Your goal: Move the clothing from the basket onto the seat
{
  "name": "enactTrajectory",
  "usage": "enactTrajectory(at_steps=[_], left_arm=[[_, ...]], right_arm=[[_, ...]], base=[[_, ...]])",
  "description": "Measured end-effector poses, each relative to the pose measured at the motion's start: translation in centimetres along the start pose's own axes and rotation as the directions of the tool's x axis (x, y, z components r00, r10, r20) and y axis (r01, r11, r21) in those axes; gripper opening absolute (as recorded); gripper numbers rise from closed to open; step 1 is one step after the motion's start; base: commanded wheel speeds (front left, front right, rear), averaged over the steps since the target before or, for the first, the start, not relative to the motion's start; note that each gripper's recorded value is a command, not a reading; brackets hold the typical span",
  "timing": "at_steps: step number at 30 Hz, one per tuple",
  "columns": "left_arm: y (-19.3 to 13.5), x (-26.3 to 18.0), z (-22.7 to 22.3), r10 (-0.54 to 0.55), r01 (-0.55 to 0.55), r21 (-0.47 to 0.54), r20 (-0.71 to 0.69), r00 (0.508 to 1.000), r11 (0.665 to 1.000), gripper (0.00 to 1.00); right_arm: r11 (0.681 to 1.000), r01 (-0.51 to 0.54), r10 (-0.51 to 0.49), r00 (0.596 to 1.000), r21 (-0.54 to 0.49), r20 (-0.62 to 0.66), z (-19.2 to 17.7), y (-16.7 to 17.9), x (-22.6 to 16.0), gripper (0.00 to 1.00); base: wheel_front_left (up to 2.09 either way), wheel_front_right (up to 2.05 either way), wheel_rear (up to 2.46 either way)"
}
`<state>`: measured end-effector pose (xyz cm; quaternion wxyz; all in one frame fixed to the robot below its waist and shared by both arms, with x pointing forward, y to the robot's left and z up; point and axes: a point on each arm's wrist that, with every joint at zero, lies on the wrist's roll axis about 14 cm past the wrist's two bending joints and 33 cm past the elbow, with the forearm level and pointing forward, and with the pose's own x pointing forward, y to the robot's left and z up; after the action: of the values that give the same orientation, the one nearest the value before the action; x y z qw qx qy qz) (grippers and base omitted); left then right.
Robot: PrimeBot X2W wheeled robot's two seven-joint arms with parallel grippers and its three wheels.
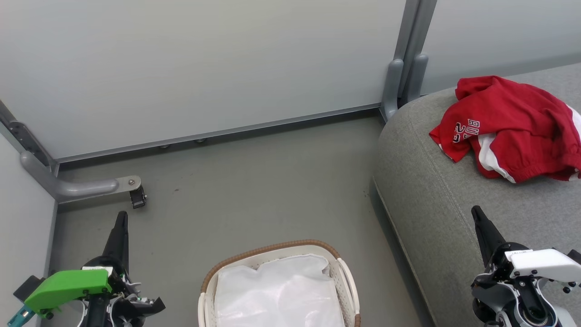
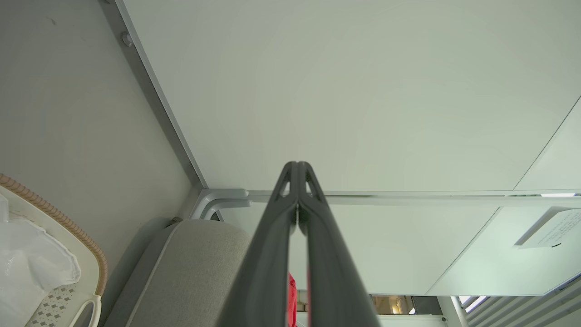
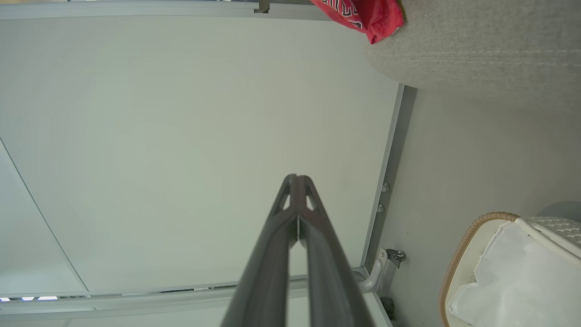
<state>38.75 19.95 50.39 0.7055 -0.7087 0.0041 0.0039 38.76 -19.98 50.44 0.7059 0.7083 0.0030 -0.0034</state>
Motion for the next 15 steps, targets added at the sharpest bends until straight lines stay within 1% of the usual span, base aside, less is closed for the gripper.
enactTrajectory(at_steps=[15], left_arm=[[0.00, 0.00, 0.00, 0.000, 0.000, 0.000, 0.000, 1.000, 1.000, 0.00]], right_arm=[[1.000, 0.000, 0.000, 1.000, 0.002, -0.001, -0.01, 0.01, 0.00, 0.00]], base=[[0.00, 0.00, 0.00]])
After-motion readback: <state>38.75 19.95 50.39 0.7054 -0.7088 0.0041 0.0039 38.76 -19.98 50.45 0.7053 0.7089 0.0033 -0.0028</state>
